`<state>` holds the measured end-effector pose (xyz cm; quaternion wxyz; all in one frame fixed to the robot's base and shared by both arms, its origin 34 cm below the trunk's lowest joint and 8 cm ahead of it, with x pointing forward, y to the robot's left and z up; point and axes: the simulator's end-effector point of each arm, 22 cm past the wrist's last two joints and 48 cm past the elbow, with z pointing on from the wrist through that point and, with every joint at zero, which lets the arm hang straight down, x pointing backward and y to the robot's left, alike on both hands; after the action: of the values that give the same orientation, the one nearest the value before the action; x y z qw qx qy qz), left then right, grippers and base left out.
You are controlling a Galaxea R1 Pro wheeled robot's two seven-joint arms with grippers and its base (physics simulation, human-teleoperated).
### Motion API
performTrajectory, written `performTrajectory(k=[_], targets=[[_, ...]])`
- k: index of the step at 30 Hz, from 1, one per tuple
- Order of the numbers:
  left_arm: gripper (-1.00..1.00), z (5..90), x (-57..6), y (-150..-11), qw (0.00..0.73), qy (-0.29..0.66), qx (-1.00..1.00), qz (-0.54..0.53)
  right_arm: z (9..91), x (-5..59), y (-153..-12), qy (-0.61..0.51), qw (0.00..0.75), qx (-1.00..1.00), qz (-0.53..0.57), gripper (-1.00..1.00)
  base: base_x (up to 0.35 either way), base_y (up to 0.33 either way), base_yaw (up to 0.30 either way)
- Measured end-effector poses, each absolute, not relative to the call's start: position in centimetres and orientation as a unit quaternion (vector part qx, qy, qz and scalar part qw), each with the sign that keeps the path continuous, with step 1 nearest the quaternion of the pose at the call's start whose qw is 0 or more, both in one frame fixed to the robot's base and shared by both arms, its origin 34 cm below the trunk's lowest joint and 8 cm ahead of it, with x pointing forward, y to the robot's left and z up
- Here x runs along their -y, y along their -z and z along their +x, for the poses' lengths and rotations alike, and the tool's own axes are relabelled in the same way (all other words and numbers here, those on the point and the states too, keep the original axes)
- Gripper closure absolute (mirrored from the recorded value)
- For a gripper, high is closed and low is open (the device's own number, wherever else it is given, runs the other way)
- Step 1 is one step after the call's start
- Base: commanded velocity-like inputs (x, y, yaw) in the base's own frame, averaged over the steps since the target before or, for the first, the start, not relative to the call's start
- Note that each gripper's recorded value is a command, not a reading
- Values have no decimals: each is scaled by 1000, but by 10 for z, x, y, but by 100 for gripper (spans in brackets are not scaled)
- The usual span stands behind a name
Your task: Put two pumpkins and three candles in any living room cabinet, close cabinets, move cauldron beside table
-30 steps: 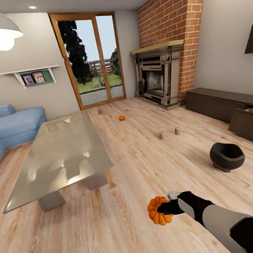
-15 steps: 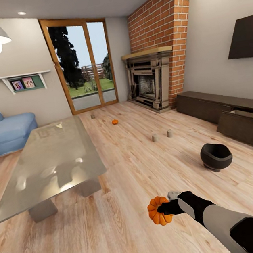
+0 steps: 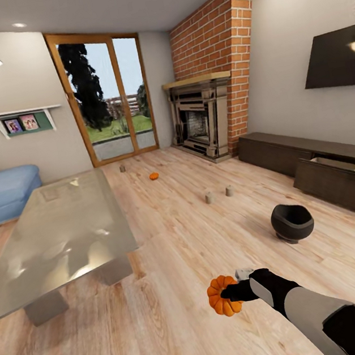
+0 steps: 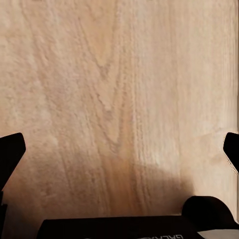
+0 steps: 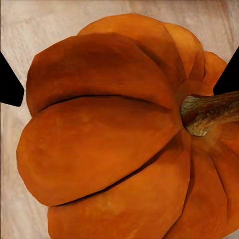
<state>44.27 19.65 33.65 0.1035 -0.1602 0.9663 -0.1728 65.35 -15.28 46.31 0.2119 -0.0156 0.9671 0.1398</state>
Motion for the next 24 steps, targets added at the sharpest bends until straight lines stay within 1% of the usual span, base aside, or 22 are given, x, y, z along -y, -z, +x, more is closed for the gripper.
performTrajectory(k=[12,24], targets=[[-100,443,-194,-337,103,174,-966,-160,653,154,-463,-138,212,-967,-16,100,158,-260,-1],[-100,442,-189,-337,102,177,-966,-160,653,154,-463,-136,212,-968,-17,100,219,-262,0]])
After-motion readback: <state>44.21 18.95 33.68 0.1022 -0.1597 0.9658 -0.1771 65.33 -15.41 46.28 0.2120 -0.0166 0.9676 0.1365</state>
